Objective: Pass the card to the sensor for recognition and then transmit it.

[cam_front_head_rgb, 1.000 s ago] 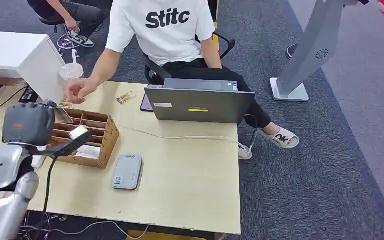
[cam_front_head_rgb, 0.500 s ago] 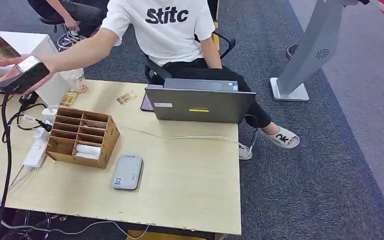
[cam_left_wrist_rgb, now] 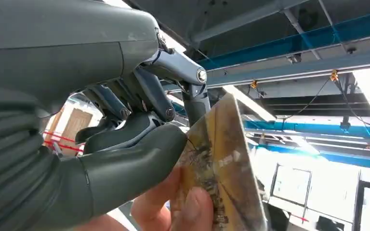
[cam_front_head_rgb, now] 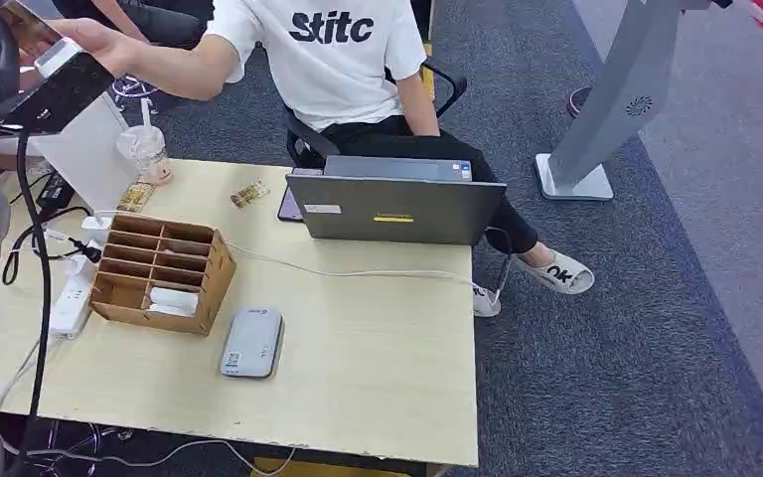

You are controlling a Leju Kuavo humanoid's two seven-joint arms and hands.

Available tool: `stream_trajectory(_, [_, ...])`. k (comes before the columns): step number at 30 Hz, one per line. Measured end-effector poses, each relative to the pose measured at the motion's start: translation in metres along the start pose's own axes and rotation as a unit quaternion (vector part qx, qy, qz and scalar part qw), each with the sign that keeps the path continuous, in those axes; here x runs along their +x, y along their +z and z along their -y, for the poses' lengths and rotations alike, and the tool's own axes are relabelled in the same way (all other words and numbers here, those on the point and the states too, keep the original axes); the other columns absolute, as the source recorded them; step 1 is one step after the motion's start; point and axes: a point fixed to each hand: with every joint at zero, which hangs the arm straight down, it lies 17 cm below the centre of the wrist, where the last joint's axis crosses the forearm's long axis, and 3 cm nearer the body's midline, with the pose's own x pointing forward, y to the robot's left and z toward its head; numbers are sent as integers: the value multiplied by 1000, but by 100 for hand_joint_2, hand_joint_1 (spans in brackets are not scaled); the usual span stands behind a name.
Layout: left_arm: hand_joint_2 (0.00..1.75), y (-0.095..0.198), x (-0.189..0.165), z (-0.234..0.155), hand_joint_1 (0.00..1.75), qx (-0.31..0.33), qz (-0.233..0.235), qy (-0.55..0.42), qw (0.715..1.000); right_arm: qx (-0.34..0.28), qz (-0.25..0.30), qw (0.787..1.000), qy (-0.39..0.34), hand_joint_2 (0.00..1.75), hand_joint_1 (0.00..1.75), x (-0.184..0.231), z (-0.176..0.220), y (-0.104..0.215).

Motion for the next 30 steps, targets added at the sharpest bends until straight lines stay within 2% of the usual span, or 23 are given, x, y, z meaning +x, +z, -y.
stream_trajectory(8, [175,-2,11,0,175,-2,4,58,998,3,-2,1000,2,175,0,-1,-1,0])
stream_trajectory(9, [175,-2,13,0,169,-2,8,62,998,5,-2,1000,2,175,0,-1,-2,0])
stream_trajectory(13, [175,-1,15,0,70,-1,12,71,997,8,-3,1000,5,175,0,-1,-3,1])
stream_trajectory(14, [175,-1,16,1,63,-2,14,74,997,8,-3,1000,5,175,0,-1,-3,0])
stream_trajectory(15, [175,0,17,1,0,-2,14,76,997,9,-2,1000,5,175,0,-1,-3,1])
stream_trajectory(30, [175,16,20,10,0,14,21,99,995,14,1,1000,12,175,0,0,-5,1])
